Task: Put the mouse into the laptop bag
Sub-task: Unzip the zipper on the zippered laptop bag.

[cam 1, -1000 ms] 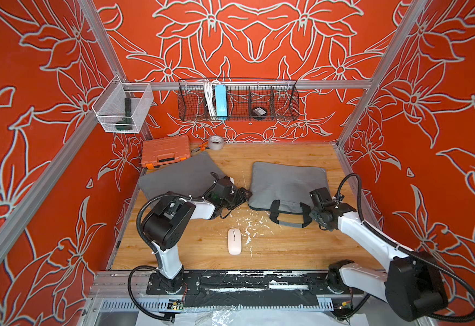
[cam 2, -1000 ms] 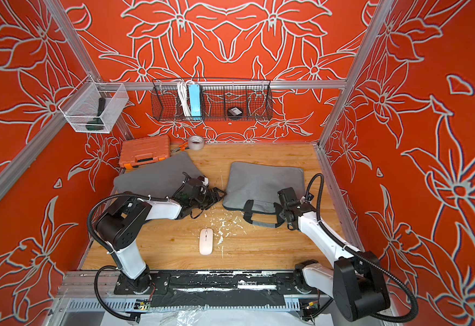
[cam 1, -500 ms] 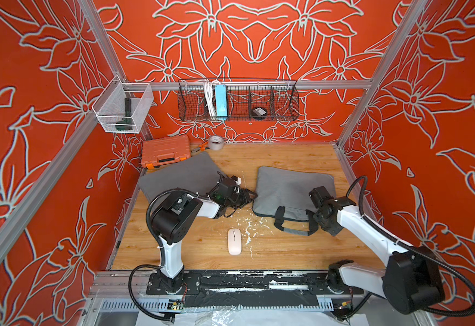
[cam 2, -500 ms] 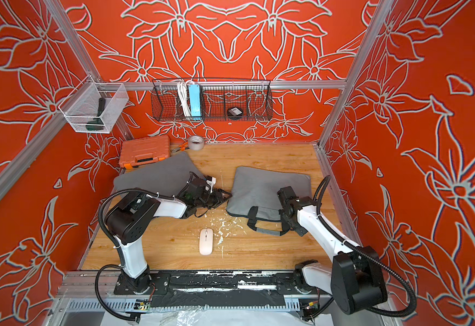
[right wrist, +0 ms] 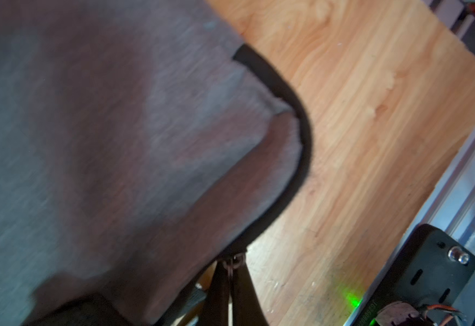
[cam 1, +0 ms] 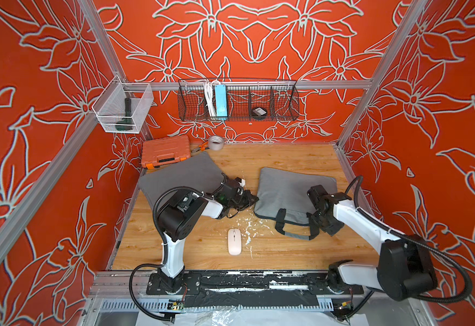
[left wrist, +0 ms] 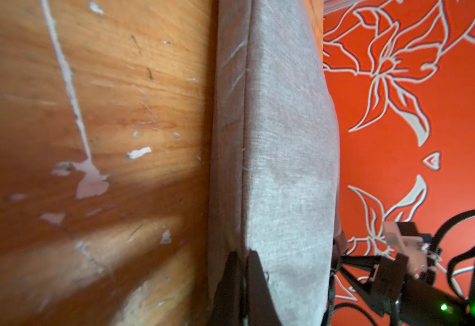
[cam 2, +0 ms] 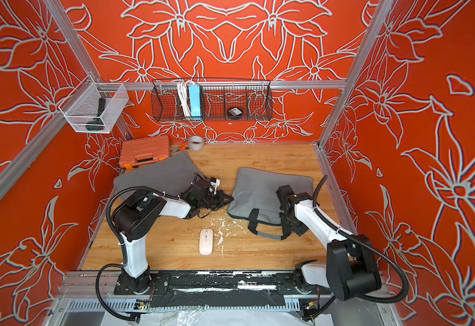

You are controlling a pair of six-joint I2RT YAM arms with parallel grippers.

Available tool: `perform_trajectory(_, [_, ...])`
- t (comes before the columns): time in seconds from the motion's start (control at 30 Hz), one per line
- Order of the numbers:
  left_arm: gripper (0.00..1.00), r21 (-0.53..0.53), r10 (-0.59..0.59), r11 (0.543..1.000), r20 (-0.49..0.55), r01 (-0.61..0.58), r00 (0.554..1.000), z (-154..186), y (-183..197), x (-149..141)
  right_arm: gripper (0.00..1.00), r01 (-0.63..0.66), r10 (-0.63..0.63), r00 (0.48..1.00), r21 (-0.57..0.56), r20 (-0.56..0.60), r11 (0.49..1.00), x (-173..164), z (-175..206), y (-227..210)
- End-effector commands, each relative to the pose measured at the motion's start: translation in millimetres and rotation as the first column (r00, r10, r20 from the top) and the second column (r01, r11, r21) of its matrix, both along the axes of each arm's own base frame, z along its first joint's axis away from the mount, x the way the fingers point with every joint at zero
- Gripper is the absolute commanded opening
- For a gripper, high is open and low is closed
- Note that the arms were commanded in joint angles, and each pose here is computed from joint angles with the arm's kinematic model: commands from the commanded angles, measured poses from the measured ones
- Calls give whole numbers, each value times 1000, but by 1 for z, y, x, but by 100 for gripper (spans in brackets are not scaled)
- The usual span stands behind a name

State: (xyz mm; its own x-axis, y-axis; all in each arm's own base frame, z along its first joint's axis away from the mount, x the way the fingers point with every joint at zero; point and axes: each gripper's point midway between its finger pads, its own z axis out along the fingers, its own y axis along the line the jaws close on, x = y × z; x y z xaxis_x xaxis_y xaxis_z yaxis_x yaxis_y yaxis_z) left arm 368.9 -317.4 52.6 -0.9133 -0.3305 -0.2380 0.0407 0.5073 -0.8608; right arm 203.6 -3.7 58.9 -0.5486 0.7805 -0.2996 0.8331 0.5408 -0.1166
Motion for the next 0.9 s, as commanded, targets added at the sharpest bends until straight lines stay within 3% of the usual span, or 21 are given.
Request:
perform_trajectory(0.0, [0,-27,-61,998,5,61,998,0,-21,-9,0,-104,104,995,78,7,991,12,0,35])
perform_trajectory(0.27, [0,-32,-67,997,13,67,998,2,-24,-11,0,-305,291,951,158,107,939,24,-3,118])
perform_trajectory(0.4, [0,-43,-73,996,19,73,997,5,-26,-14,0,-504,482,864,227,148,833,33,-6,184])
perform_trajectory(0.5, [0,-59,-71,996,34,73,997,10,-26,-15,0,-650,638,760,166,125,742,39,1,220])
perform_trajectory(0.6, [0,-78,-58,995,59,62,997,18,-23,-18,0,-710,699,704,150,128,688,44,1,244])
perform_trajectory(0.73, [0,-70,-9,997,86,15,996,25,-10,-21,0,-745,721,666,132,189,654,49,5,251])
perform_trajectory(0.87, [0,-74,56,996,83,-50,995,30,4,-24,0,-694,665,710,68,232,717,50,18,218])
